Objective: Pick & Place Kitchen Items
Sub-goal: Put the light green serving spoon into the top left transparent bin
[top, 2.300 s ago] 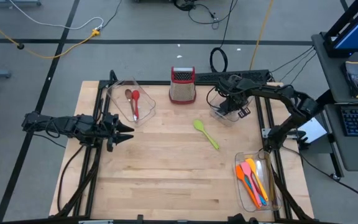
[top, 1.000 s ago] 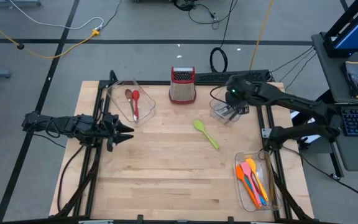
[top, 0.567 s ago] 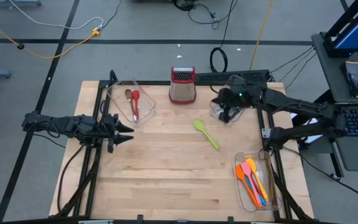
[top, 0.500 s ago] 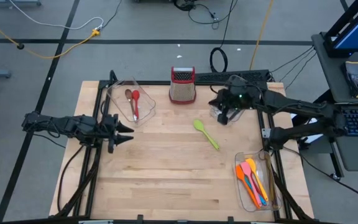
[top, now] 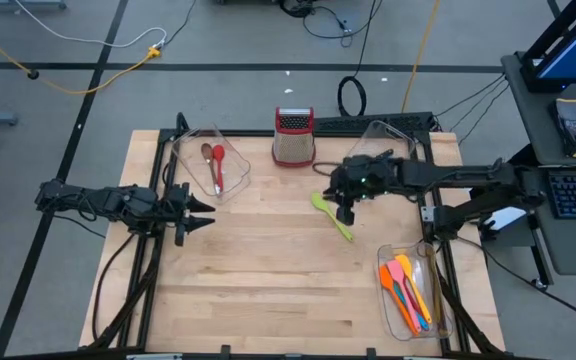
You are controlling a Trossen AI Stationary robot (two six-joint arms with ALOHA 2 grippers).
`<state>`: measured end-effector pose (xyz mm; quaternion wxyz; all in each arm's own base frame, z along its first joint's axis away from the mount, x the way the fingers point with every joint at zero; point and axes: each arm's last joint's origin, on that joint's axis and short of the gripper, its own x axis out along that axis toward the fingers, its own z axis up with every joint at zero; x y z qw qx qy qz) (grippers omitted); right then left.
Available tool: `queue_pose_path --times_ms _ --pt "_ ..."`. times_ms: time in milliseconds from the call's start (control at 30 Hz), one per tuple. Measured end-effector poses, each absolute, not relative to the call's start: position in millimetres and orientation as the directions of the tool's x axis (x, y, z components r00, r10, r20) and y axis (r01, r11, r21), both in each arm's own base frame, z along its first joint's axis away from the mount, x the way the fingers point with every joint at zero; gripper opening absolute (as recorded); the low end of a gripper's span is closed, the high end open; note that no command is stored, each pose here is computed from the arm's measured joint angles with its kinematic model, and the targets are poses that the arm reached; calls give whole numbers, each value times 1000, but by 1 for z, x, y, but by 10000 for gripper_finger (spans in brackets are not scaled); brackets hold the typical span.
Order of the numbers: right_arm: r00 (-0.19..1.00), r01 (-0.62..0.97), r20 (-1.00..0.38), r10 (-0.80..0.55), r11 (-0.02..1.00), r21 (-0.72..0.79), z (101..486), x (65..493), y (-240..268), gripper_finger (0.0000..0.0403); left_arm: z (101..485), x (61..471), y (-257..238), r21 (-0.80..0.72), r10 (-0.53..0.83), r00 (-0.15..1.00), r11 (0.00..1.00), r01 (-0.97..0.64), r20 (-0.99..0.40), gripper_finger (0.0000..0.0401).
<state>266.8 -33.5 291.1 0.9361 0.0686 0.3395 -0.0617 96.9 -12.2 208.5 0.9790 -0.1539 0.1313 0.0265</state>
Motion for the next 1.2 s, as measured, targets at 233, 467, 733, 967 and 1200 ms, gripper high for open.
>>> queue_pose_path --times_ms 233,467,733,967,1200 --pt "630 137 -776 -18 987 88 266 272 -19 130 209 97 -12 -289 36 965 951 -114 -261 177" --pt "501 145 -865 22 983 109 245 274 -4 193 209 97 -11 -280 64 963 950 -139 -261 177" --pt "407 163 -910 77 974 155 218 288 1 224 209 97 -11 -269 63 963 954 -136 -261 177" --pt "350 222 -937 17 970 101 200 294 -9 224 209 97 -11 -242 55 963 963 -121 -263 177" --pt "333 305 -943 -8 947 99 191 297 -32 224 209 97 -10 -238 82 962 960 -146 -260 177"
